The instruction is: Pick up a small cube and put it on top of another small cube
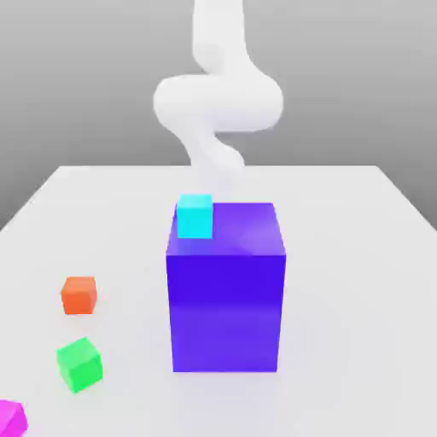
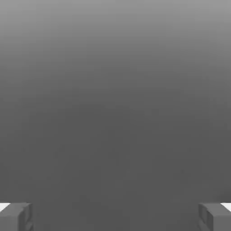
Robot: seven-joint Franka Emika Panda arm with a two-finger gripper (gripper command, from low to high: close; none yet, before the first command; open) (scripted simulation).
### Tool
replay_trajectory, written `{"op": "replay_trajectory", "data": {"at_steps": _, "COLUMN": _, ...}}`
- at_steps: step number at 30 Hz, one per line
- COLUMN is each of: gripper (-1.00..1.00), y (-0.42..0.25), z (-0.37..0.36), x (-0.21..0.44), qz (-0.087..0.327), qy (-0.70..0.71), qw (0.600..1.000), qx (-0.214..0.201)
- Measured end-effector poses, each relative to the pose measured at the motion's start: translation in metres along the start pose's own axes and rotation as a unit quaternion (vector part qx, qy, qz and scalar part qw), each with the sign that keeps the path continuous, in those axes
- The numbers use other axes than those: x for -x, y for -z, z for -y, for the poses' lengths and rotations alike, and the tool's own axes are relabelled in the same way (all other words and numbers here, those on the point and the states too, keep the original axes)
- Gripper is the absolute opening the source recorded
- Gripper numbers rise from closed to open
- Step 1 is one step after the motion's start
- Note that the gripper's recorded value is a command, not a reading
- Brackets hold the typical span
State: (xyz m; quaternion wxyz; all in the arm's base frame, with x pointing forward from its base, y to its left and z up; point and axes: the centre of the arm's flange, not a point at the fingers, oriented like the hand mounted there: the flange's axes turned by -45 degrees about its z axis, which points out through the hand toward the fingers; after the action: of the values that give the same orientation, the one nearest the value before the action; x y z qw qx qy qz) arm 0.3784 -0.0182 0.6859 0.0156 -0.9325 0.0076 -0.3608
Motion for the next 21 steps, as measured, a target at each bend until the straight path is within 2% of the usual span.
{"op": "replay_trajectory", "data": {"at_steps": 10, "gripper": 0.0, "y": -0.163, "z": -0.081, "x": 0.007, "qz": 0.117, "qy": -0.03, "qw": 0.992, "qx": -0.025}}
{"op": "replay_trajectory", "data": {"at_steps": 21, "gripper": 0.0, "y": -0.319, "z": -0.18, "x": 0.085, "qz": 0.23, "qy": -0.066, "qw": 0.971, "qx": -0.011}}
